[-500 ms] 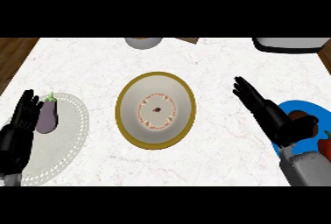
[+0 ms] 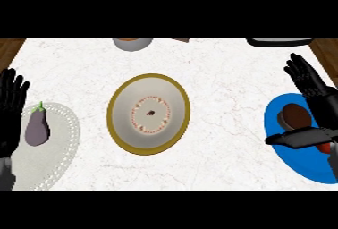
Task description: Pick the bell pepper from the plate and place it in the bowl
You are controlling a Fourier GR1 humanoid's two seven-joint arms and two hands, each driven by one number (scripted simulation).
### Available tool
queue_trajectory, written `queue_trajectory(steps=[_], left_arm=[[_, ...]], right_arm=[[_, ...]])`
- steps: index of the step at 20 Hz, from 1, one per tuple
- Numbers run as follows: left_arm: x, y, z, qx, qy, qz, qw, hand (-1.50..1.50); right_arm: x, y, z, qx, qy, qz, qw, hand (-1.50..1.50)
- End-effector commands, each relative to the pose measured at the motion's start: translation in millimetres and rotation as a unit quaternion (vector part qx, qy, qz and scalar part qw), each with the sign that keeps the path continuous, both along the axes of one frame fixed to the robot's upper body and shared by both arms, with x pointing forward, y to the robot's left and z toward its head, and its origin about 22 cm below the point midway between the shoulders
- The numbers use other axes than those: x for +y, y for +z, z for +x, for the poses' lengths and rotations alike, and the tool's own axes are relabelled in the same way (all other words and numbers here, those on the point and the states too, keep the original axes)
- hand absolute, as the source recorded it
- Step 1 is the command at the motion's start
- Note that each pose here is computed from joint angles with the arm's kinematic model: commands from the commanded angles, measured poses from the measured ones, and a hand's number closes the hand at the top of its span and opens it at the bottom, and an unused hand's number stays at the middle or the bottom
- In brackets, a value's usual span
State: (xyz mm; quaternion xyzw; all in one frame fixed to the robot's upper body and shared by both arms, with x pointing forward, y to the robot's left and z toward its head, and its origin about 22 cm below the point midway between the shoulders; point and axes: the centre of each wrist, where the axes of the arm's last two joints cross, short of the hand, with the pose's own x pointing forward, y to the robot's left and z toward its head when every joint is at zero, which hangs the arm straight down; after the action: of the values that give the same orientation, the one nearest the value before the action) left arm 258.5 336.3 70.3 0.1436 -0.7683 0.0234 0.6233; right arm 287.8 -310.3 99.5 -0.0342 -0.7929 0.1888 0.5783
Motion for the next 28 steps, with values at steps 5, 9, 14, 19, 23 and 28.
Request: queue_trajectory(steps=[5, 9, 14, 19, 23, 28], left_arm=[[7.0, 27.4, 28.9, -0.009, -0.02, -0.019, 0.9996, 0.0], [2.5, 8.6, 25.5, 0.002, -0.016, -0.022, 0.9996, 0.0], [6.7, 12.6, 24.3, -0.006, -0.015, -0.017, 0.9997, 0.0], [13.4, 19.0, 26.9, -0.003, -0.01, -0.019, 0.9998, 0.0], [7.0, 8.1, 17.2, -0.006, -0.024, -0.018, 0.9995, 0.0], [-15.8, 12.3, 38.6, -0.015, -0.028, -0.019, 0.9993, 0.0]], right_arm=[[-16.8, -26.9, -73.1, -0.124, -0.092, -0.112, 0.982, -1.5], [-46.9, 14.9, -97.0, -0.105, -0.124, -0.21, 0.964, -1.5], [-63.9, 76.1, -109.0, -0.043, -0.178, -0.302, 0.936, -1.5], [-71.8, 106.6, -118.9, 0.077, -0.133, -0.424, 0.893, -1.5], [-64.5, 130.2, -118.3, 0.147, -0.112, -0.461, 0.868, -1.5], [-80.9, 134.3, -119.0, 0.197, -0.085, -0.498, 0.84, -1.5]])
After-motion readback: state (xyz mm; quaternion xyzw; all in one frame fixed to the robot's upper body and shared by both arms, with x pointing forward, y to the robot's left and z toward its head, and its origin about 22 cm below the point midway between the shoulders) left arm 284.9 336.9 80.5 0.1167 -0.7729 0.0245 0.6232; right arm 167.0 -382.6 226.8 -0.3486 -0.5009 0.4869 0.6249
